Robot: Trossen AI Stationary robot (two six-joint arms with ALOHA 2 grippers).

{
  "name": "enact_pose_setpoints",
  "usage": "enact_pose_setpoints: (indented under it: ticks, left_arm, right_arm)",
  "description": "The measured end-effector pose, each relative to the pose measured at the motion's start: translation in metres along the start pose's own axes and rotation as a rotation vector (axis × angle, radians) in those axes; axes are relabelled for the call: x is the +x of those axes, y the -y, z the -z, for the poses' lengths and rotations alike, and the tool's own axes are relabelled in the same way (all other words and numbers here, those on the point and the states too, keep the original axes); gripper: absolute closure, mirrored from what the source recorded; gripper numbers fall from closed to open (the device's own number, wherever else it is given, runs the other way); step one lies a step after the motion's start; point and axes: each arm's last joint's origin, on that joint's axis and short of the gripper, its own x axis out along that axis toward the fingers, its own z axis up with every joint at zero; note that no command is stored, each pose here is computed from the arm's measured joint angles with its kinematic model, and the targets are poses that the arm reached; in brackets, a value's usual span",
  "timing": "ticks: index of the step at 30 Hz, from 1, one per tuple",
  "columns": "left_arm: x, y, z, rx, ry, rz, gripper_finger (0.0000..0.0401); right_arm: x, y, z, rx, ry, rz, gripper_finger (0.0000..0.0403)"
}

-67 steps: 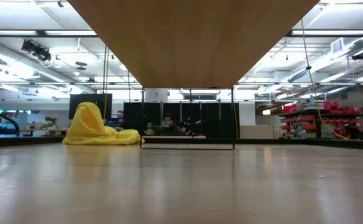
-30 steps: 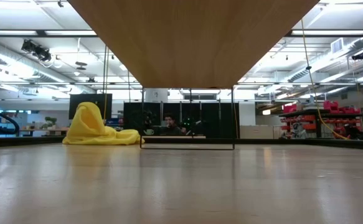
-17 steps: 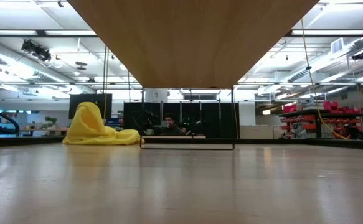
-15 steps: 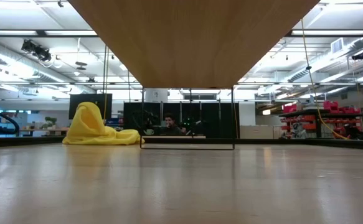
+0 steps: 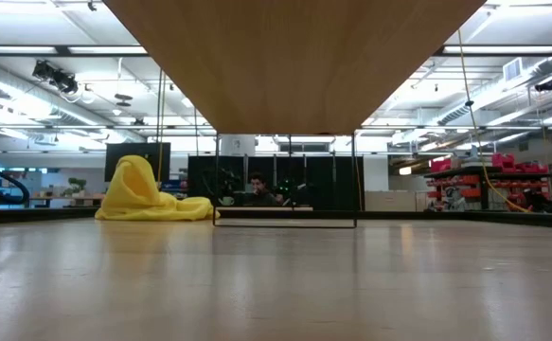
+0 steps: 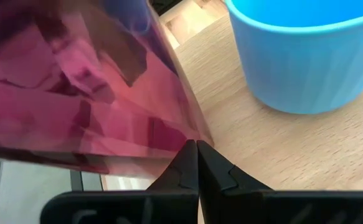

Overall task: Stack small to large cups/mugs on shelf
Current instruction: Put the red cup on the shelf, then return to Home Position

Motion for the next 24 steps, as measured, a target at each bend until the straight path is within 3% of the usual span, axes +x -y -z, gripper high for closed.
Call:
enact_pose_setpoints:
  ticks: [16,24]
  left_arm:
    - [0.0,-0.001,0.0,-0.006,0.007,-0.015,0.0378]
    - [-0.022,-0.011,0.001,-0.028,-0.024,-0.078,0.0384]
  right_arm:
    - [-0.002,0.004,0.004,-0.006,-0.051,0.028,0.0402]
    - [-0.05,0.012,-0.01,0.035,-0.052,-0.011,0.0402]
